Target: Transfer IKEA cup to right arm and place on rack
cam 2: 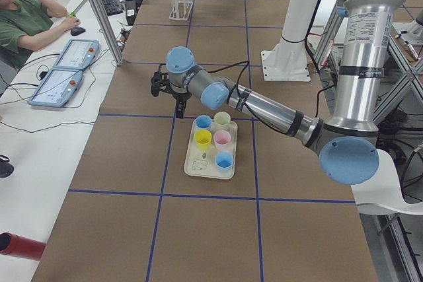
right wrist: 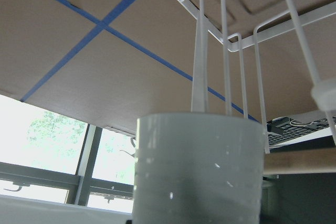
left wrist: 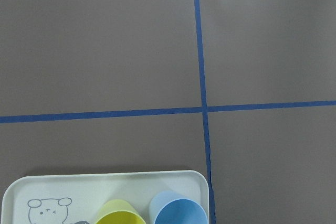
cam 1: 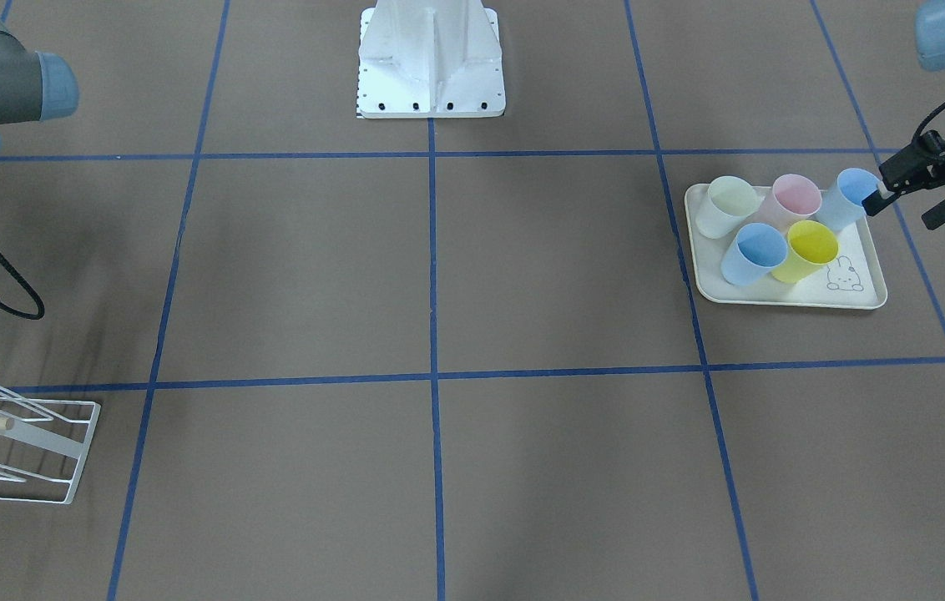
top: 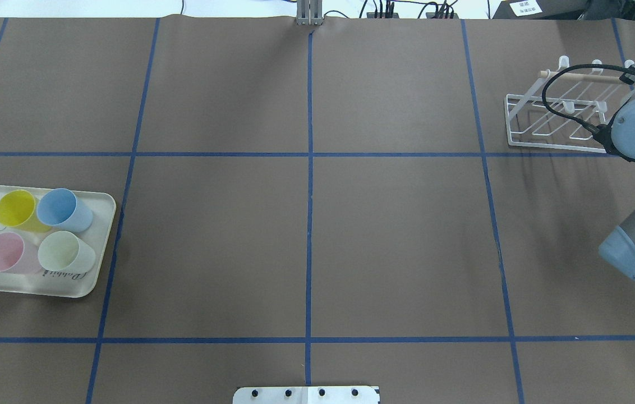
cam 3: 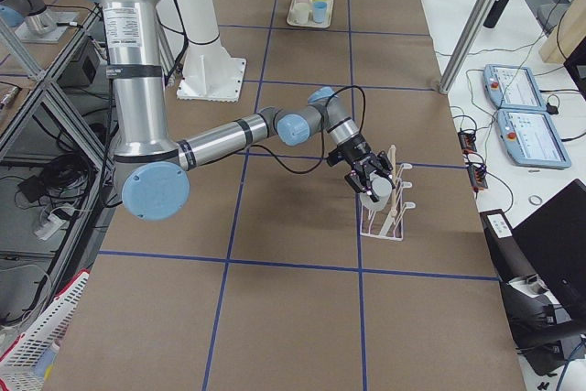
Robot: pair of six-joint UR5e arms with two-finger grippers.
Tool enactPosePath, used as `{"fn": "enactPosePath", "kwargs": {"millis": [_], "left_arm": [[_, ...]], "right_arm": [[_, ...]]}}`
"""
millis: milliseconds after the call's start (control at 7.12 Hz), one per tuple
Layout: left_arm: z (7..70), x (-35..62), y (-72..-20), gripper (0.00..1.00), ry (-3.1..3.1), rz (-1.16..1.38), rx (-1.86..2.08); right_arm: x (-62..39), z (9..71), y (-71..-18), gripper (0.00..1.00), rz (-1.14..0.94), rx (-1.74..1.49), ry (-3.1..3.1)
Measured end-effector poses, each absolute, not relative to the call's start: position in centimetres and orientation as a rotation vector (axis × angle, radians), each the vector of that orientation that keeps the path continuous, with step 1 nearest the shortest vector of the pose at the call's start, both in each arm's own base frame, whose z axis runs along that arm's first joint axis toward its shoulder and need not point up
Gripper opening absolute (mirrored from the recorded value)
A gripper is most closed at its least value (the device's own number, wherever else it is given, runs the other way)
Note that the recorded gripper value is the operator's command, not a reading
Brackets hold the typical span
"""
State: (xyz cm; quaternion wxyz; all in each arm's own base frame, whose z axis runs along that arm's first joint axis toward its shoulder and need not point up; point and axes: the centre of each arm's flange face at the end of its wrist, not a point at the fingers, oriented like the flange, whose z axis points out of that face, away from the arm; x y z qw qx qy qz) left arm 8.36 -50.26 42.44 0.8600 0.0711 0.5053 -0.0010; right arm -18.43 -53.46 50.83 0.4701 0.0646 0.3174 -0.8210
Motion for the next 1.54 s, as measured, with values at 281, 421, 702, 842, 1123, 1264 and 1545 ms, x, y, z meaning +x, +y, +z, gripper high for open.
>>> {"fn": "enactPosePath", "kwargs": {"millis": [281, 421, 702, 842, 1123, 1264, 1545], "left_arm": [[42.5, 8.4, -50.3, 1.0, 1.06, -0.002, 0.148], [42.5, 8.4, -50.3, 1.0, 1.061, -0.001, 0.148], [42.4, 8.4, -50.3, 1.0, 1.061, -0.001, 0.149], [42.4, 8.4, -50.3, 1.0, 1.061, -0.001, 0.149], [42.4, 8.4, -50.2, 1.0, 1.061, -0.001, 0.15], [42.4, 8.3, -50.1, 1.0, 1.057, 0.0, 0.156], [43.0, 7.9, -50.2, 1.0, 0.992, -0.018, 0.199]], "right_arm": [[-18.6, 51.1, -53.6, 0.97, -2.014, 0.156, 0.777], [-18.6, 51.2, -53.7, 0.98, -2.015, 0.153, 0.779], [-19.0, 50.3, -54.1, 0.99, -2.002, 0.172, 0.787], [-19.5, 48.7, -54.7, 0.99, -1.981, 0.215, 0.779], [-20.0, 45.9, -55.7, 0.99, -1.853, 0.377, 0.636], [-19.8, 44.2, -55.5, 0.99, -1.736, 0.48, 0.514], [-19.7, 41.1, -54.2, 0.99, -1.453, 0.647, 0.21]]}}
